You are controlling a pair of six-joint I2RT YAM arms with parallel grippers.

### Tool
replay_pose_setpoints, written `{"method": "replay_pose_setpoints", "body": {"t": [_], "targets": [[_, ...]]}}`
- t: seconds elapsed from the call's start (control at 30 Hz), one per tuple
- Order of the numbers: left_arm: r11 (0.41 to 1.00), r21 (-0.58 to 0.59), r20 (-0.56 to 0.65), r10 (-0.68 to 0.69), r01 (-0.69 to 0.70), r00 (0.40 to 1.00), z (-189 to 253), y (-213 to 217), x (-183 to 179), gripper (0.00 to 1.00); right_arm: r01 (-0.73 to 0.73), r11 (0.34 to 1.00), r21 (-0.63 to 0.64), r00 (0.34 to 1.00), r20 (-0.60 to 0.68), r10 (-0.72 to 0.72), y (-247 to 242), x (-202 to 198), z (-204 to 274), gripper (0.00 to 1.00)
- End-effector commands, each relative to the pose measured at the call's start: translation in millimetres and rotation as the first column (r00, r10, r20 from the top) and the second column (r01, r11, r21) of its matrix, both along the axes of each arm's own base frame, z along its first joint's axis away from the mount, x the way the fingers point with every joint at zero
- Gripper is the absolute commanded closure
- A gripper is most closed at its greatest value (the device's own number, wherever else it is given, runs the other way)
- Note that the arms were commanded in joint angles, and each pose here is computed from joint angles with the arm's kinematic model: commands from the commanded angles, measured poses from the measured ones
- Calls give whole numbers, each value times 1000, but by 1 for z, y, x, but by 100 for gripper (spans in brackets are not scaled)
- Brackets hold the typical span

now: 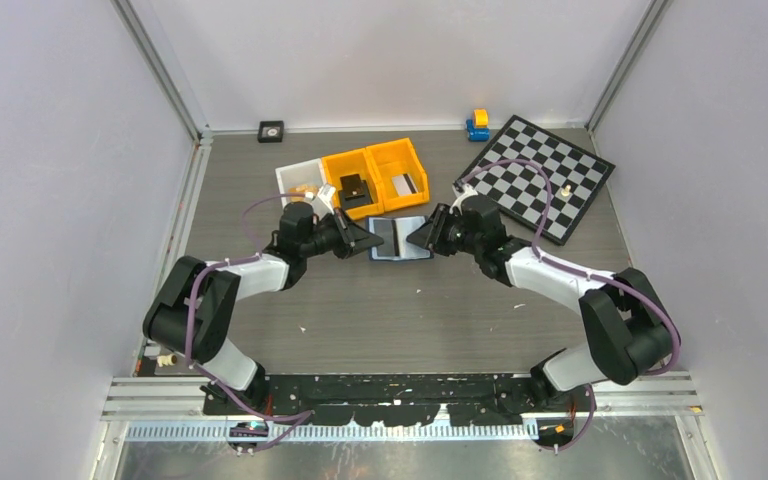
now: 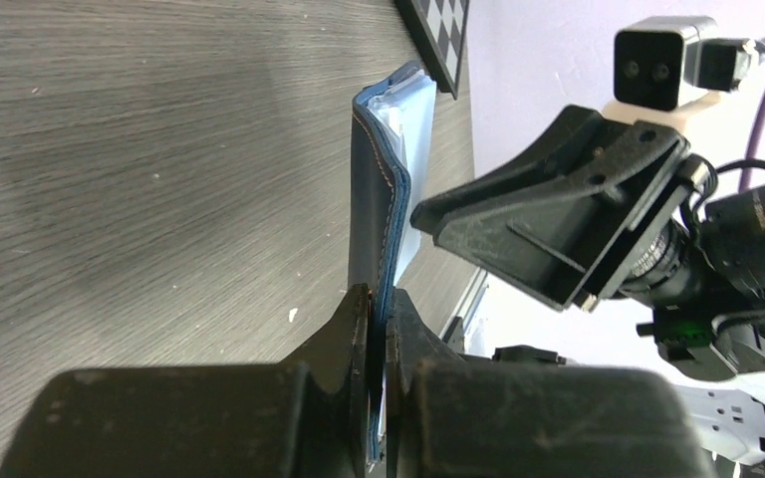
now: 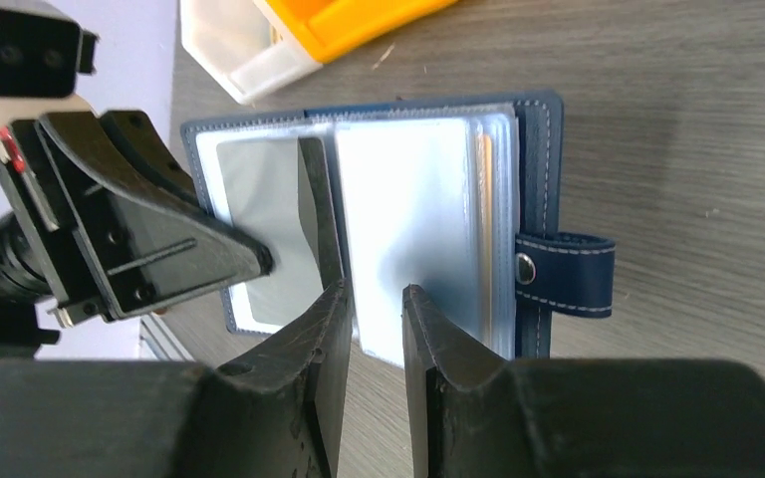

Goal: Take the credit cards out of the card holder
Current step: Remove the credit card from the card holder.

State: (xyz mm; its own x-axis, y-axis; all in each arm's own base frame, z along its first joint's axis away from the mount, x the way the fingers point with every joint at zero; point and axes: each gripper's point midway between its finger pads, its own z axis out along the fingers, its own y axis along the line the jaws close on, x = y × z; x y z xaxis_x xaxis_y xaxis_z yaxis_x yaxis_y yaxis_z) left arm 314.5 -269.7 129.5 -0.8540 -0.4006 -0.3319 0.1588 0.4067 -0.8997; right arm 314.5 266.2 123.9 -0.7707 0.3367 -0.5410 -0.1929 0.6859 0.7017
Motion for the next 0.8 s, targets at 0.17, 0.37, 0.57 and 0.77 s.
{"method": "replay_pose_setpoints", "body": {"t": [0.17,0.37,0.57,0.77], "targets": [[988,-126,156,-75,95,985,57,-11,-11,100,-22,989,145,999,29,18,7,10,26,70],[977,-155,193,-114,145,975,71,-18,-18,100,-38,984,175,999,45,30,9,7,32,69],[963,-214,212,-120,166,970,80,-20,-20,100,-34,982,188,998,64,23,7,7,37,66],[949,-254,224,-131,187,966,85,-22,-22,100,-55,976,208,996,79,39,9,3,43,64]]}}
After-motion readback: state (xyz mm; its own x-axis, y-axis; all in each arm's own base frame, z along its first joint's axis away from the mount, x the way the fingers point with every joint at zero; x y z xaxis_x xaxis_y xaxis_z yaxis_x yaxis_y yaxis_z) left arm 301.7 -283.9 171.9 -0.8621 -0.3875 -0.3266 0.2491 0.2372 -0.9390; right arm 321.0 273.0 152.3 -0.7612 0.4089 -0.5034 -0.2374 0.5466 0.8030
